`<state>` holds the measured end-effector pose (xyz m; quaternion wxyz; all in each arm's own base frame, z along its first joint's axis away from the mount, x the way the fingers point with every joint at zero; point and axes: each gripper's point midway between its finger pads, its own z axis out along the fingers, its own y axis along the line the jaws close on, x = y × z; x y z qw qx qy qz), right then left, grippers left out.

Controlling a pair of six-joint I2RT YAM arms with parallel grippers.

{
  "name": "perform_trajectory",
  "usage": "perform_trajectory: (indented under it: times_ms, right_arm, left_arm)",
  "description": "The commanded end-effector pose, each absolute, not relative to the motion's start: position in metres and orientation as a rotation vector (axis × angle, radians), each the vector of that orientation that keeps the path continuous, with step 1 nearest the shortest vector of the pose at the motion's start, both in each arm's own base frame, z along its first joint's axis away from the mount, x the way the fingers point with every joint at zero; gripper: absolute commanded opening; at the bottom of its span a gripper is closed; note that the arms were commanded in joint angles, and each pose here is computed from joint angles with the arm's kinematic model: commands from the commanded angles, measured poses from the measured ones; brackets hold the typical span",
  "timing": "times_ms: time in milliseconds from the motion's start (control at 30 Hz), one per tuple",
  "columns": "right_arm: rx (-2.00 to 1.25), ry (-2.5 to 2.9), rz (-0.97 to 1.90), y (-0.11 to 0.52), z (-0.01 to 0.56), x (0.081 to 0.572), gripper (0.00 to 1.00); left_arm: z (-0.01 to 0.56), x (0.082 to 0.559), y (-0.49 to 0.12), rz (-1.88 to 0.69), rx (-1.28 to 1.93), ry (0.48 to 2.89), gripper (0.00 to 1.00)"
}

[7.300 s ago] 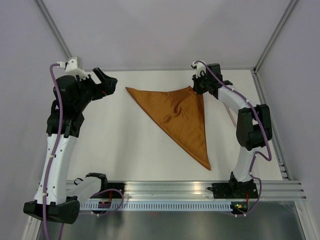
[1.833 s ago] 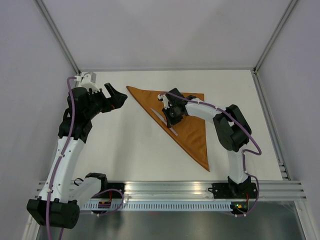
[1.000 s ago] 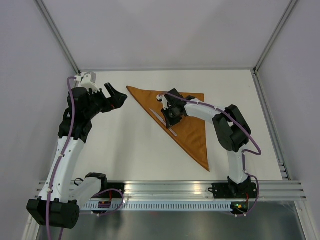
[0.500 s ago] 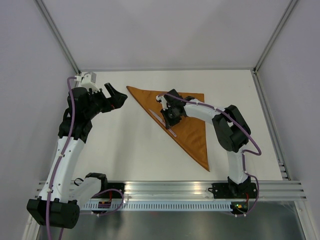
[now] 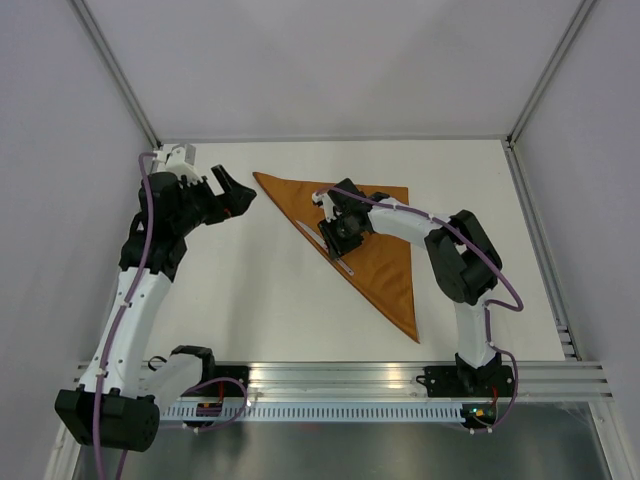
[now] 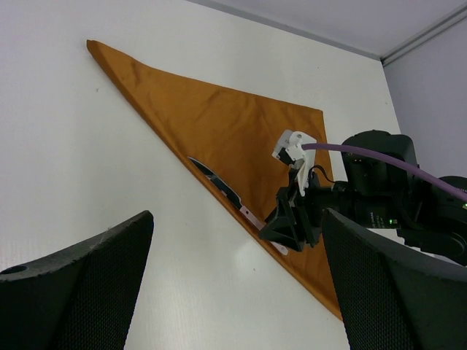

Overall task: Fold the napkin, place the utensils inside, and roll it up
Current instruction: Place the knife on the napkin, then fold the napkin at the center of the board.

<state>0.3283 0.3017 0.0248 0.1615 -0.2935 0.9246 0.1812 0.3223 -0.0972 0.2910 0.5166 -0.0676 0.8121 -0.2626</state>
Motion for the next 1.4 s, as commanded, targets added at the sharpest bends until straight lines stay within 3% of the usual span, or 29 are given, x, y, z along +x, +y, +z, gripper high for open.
perform_trajectory:
  times_ms: [0, 200, 333, 433, 733, 1133, 1367]
  right_arm:
    - [-0.835, 2.574, 0.567, 0.311, 0.069, 0.33, 0.43]
    - [-0.728, 2.441, 0.609, 0.292, 0.141, 0.361, 0.47]
    - [-0.55, 2.401, 0.674, 0.24, 0.179, 0.39, 0.49]
    - [-0.379, 2.394, 0.623, 0.172, 0.181, 0.409, 0.49]
    - [-0.084, 2.434, 0.595, 0.053, 0.155, 0.404, 0.49]
    - [0.015, 2.435, 0.553, 0.019, 0.148, 0.405, 0.48]
    - [0.015, 2.424, 0.556, 0.019, 0.151, 0.405, 0.46]
  left_arm:
    - [0.302, 0.323, -0.101, -0.643, -0.099, 1.922, 1.0]
    - [0.297, 0.315, -0.152, -0.706, 0.103, 1.88, 1.0]
    - [0.28, 0.305, -0.203, -0.642, 0.24, 1.852, 1.0]
    - [0.267, 0.286, -0.245, -0.631, 0.369, 1.779, 1.0]
    - [0.201, 0.182, -0.357, -0.536, 0.865, 1.415, 1.0]
    - [0.113, 0.089, -0.452, -0.397, 1.295, 1.146, 0.98]
    - [0.088, 0.077, -0.486, -0.371, 1.355, 1.131, 0.91]
